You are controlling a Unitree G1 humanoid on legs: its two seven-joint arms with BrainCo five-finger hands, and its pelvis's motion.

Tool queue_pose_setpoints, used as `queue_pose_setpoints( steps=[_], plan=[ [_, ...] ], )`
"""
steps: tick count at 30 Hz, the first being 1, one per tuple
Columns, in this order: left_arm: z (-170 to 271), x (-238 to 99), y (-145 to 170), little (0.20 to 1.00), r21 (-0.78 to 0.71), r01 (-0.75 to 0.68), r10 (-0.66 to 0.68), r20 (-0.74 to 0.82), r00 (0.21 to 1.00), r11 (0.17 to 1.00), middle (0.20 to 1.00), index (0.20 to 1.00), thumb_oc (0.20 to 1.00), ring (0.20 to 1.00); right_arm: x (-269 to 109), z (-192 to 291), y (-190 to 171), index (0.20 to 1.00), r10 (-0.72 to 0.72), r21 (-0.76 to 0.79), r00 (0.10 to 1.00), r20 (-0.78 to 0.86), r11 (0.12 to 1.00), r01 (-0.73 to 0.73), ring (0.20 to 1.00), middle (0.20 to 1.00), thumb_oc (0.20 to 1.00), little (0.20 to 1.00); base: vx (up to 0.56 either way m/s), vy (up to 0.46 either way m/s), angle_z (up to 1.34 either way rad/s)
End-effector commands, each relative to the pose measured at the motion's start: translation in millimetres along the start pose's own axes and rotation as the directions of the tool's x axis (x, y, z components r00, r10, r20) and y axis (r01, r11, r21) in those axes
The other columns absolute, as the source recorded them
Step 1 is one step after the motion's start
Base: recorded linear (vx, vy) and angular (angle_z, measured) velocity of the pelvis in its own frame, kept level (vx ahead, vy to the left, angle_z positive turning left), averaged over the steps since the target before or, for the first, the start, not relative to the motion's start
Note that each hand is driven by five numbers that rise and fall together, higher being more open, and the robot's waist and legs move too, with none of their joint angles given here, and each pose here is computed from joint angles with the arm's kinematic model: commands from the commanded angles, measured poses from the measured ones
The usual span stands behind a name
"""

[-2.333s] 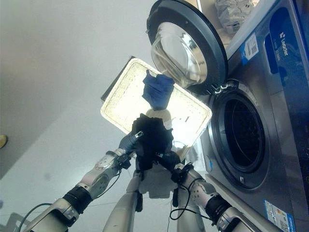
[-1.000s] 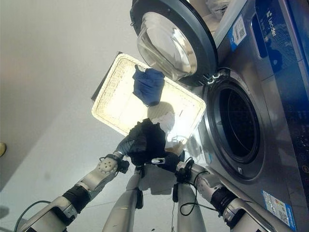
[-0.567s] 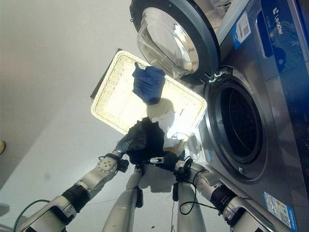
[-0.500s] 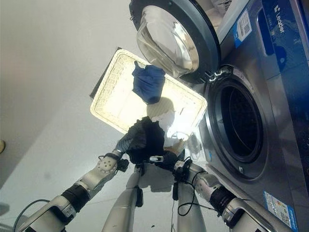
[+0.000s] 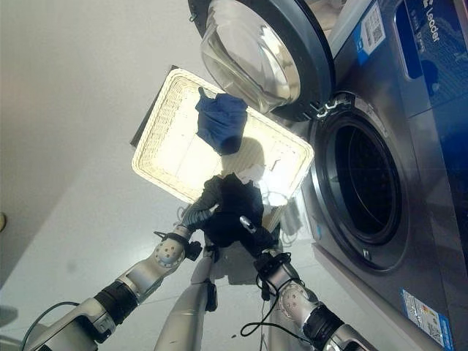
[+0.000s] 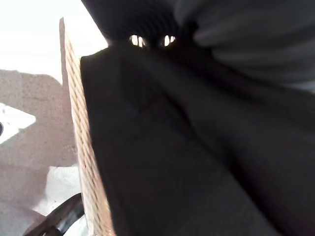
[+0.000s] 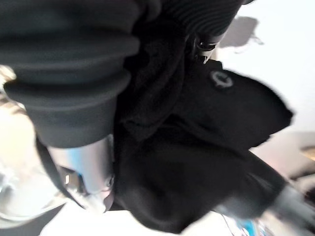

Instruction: Put the clothes into the washing machine.

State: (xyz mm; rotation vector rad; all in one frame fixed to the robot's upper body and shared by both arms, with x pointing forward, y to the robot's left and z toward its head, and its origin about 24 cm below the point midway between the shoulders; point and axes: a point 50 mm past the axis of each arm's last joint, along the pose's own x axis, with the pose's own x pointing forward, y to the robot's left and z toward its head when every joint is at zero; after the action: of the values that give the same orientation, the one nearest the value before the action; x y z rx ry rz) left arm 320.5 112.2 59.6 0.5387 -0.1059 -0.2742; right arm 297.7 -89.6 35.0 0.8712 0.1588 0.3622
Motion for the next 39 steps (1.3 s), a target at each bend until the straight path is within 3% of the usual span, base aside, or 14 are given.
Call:
queue_pose_setpoints(
  steps=[1, 2, 4, 13, 16, 18, 21, 24, 25, 26, 30, 31, 33, 39],
  plan=[
    [6, -16, -27, 0.2, 0.029, 0.102, -0.104, 0.058, 0.993, 0.994, 0.2, 0.2, 0.2, 0.2, 8, 13, 31, 1.0, 0.094, 0.027, 0.989, 0.113, 0.995, -0.098, 1.0, 1.0, 1.0, 1.0, 0.0, 0.0, 0.0],
    [6, -16, -27, 0.2, 0.034, 0.103, -0.105, 0.059, 0.993, 0.994, 0.2, 0.2, 0.2, 0.2, 9, 14, 32, 0.793, 0.097, 0.023, 0.989, 0.115, 0.995, -0.1, 0.793, 0.793, 0.793, 0.793, 0.0, 0.0, 0.0],
    [3, -15, -28, 0.2, 0.061, 0.125, -0.128, 0.036, 0.991, 0.99, 0.2, 0.2, 0.2, 0.2, 9, 13, 32, 0.2, 0.102, 0.01, 0.988, 0.116, 0.995, -0.104, 0.2, 0.2, 0.2, 0.2, 0.0, 0.0, 0.0],
    [-2, -13, -29, 0.2, 0.101, 0.169, -0.169, -0.016, 0.986, 0.98, 0.2, 0.2, 0.2, 0.2, 10, 8, 35, 0.2, 0.122, -0.042, 0.992, 0.043, 0.992, -0.12, 0.2, 0.2, 0.2, 0.2, -0.01, -0.019, 0.0],
    [-2, -11, -28, 0.2, 0.129, 0.175, -0.174, -0.016, 0.985, 0.976, 0.2, 0.2, 0.2, 0.2, 9, -9, 30, 0.2, 0.126, -0.138, 0.979, -0.159, 0.979, -0.149, 0.2, 0.2, 0.2, 0.2, -0.02, -0.077, -0.01],
    [-2, -9, -25, 0.247, 0.142, 0.173, -0.173, -0.012, 0.985, 0.975, 0.247, 0.247, 0.247, 0.247, 9, -13, 26, 0.2, 0.128, -0.189, 0.96, -0.25, 0.966, -0.178, 0.2, 0.2, 0.2, 0.2, -0.03, -0.106, 0.0],
    [-3, -6, -14, 0.492, 0.156, 0.163, -0.164, -0.011, 0.986, 0.974, 0.492, 0.492, 0.492, 0.492, 0, -19, 14, 0.2, 0.145, -0.24, 0.883, -0.447, 0.931, -0.274, 0.2, 0.2, 0.2, 0.2, -0.02, -0.122, 0.04],
    [-5, -4, -3, 0.595, 0.143, 0.161, -0.16, -0.02, 0.987, 0.976, 0.595, 0.595, 0.595, 0.595, -5, -12, 8, 0.2, 0.203, -0.191, 0.833, -0.515, 0.92, -0.343, 0.2, 0.2, 0.2, 0.2, -0.02, -0.131, 0.06],
    [-4, -4, -1, 0.733, 0.137, 0.16, -0.159, -0.02, 0.987, 0.978, 0.733, 0.733, 0.733, 0.733, -4, -11, 9, 0.2, 0.216, -0.179, 0.831, -0.512, 0.92, -0.349, 0.2, 0.2, 0.2, 0.2, -0.02, -0.127, 0.08],
    [-5, -3, 2, 1.0, 0.094, 0.158, -0.155, -0.035, 0.987, 0.983, 1.0, 1.0, 1.0, 1.0, -4, -6, 11, 0.2, 0.253, -0.121, 0.844, -0.473, 0.93, -0.346, 0.2, 0.2, 0.2, 0.2, -0.02, -0.088, 0.08],
    [-10, -4, 3, 1.0, -0.027, 0.115, -0.117, -0.075, 0.99, 0.993, 1.0, 1.0, 1.0, 1.0, 0, -1, 18, 0.2, 0.312, 0.018, 0.882, -0.355, 0.945, -0.327, 0.2, 0.2, 0.2, 0.2, -0.02, -0.085, 0.06],
    [-15, -5, 2, 1.0, -0.148, 0.037, -0.055, -0.114, 0.992, 0.988, 1.0, 1.0, 1.0, 1.0, 4, 1, 26, 0.2, 0.341, 0.126, 0.91, -0.237, 0.939, -0.319, 0.2, 0.2, 0.2, 0.2, -0.05, -0.099, 0.01],
    [-21, -7, 2, 1.0, -0.222, -0.065, 0.03, -0.158, 0.987, 0.973, 1.0, 1.0, 1.0, 1.0, 4, -1, 30, 0.2, 0.352, 0.203, 0.922, -0.161, 0.926, -0.318, 0.2, 0.2, 0.2, 0.2, -0.06, -0.106, -0.06],
    [-42, -16, 21, 1.0, -0.286, -0.334, 0.256, -0.277, 0.926, 0.898, 1.0, 1.0, 1.0, 1.0, 10, 13, 27, 0.2, 0.313, 0.371, 0.95, -0.007, 0.883, -0.288, 0.2, 0.2, 0.2, 0.2, -0.03, -0.064, -0.06]
  ],
)
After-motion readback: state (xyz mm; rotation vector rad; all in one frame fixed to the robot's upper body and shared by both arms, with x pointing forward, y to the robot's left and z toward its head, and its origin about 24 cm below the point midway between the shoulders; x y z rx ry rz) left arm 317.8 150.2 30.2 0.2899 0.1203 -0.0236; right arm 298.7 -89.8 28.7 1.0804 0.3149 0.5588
